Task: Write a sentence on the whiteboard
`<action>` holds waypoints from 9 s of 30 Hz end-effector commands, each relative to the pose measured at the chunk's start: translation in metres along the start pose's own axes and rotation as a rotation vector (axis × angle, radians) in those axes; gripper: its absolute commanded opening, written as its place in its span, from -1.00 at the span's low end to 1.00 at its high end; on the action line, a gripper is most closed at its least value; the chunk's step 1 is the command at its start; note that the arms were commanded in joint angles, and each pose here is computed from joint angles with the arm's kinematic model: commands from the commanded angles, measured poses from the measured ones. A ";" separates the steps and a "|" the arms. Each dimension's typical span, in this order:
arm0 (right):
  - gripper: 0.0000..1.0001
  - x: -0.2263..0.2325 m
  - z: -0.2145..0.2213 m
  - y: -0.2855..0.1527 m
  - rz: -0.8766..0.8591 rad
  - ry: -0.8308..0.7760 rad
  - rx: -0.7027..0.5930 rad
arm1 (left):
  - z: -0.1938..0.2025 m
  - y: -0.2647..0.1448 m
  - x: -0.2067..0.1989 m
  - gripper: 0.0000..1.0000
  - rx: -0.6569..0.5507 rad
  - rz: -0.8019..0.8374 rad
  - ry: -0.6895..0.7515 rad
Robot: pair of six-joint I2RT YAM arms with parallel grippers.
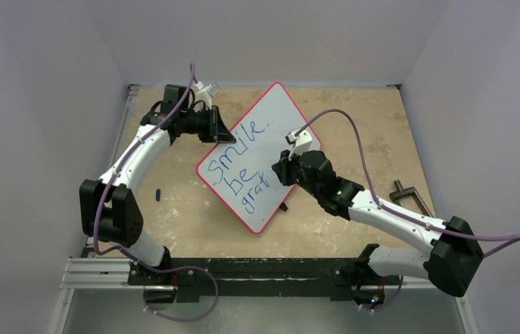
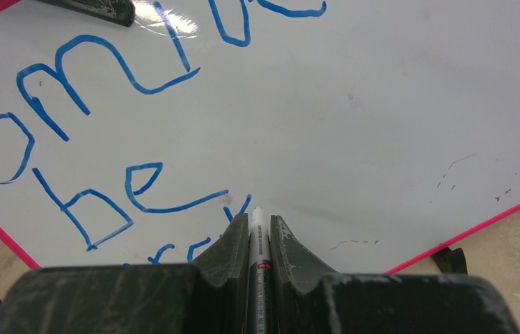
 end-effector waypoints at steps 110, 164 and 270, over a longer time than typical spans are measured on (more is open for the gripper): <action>-1.00 -0.039 0.021 0.025 0.166 -0.005 0.056 | -0.019 -0.018 -0.012 -1.00 -0.095 -0.040 0.112; -1.00 -0.031 -0.070 0.057 -0.173 -0.031 -0.058 | -0.020 -0.020 -0.013 -1.00 -0.098 -0.042 0.117; -1.00 -0.028 -0.033 0.045 -0.214 0.081 0.105 | -0.019 -0.022 -0.015 -1.00 -0.098 -0.053 0.127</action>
Point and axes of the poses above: each gripper's point midway between its finger pads, its own y axis out along the fingers, its own x axis along the line the jaws close on, z = x × y, the point moved 4 cm from there along -y, back along the fingers, and after that the axes turned 8 degrees about y, right-handed, at the moved point
